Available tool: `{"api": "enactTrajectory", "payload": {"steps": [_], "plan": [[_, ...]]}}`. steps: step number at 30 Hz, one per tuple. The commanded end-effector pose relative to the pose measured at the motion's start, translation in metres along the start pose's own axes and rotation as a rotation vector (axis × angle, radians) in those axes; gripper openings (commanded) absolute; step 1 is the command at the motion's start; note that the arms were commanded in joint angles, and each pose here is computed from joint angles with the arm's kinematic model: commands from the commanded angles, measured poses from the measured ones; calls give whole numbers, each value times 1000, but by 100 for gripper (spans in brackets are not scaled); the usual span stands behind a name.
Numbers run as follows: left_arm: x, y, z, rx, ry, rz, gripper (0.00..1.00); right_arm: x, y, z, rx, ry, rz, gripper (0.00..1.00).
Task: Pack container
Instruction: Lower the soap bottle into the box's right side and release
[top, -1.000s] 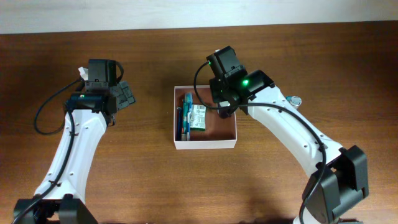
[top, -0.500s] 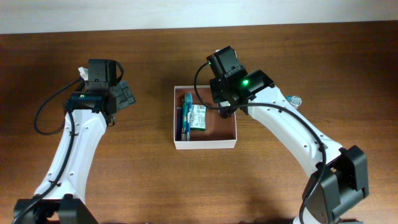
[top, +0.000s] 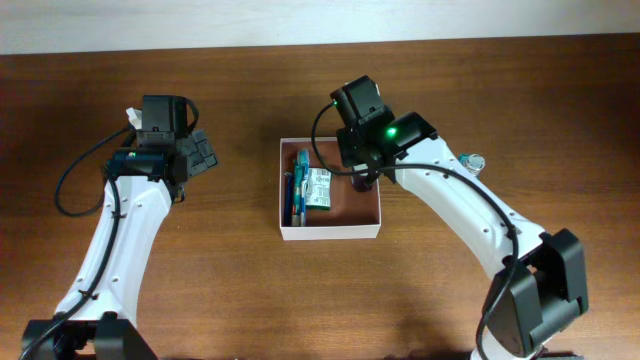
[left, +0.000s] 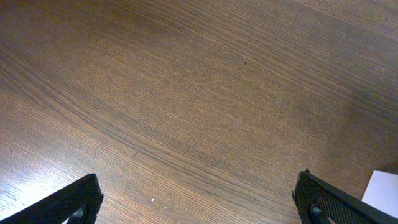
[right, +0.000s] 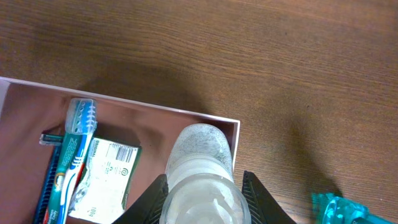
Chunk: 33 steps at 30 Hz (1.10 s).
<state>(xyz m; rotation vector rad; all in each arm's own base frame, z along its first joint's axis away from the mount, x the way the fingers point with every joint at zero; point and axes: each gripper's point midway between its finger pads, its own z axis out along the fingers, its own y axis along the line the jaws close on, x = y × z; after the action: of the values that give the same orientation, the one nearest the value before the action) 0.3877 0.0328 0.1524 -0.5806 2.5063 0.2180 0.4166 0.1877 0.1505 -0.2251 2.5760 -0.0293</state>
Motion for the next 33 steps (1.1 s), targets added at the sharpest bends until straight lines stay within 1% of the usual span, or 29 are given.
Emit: {"api": "enactTrajectory", "payload": {"steps": [1, 3, 4, 5, 6, 9, 10, 16, 21, 27, 32, 33], "plan": [[-6, 2, -4, -7, -21, -6, 99, -1, -3, 1, 28, -10, -10, 30], [-6, 2, -4, -8, -21, -6, 99, -1, -3, 1, 28, -10, -10, 32], [-6, 2, -4, -8, -21, -6, 99, -1, -3, 1, 28, -10, -10, 40], [-6, 2, -4, -8, -20, -6, 99, -1, -3, 1, 28, -10, -10, 44], [-6, 2, -4, -8, -21, -6, 99, -1, -3, 1, 28, -9, -10, 46], [-6, 2, -4, -7, -21, -6, 99, -1, -3, 1, 28, -10, -10, 47], [-6, 2, -4, -8, -21, -6, 99, -1, -3, 1, 28, -9, -10, 50], [-6, 2, -4, -7, -21, -6, 99, -4, -3, -5, 22, -16, -8, 51], [-6, 2, -4, -7, -21, -6, 99, -24, -9, -48, 5, -83, 11, 52], [-6, 2, -4, -7, -21, -6, 99, -44, -26, -115, -12, -208, 49, 60], [-6, 2, -4, -8, -20, -6, 100, -37, -61, -153, 32, -239, 98, 63], [-6, 2, -4, -8, -21, -6, 99, -32, -75, -158, 61, -230, 115, 65]]}}
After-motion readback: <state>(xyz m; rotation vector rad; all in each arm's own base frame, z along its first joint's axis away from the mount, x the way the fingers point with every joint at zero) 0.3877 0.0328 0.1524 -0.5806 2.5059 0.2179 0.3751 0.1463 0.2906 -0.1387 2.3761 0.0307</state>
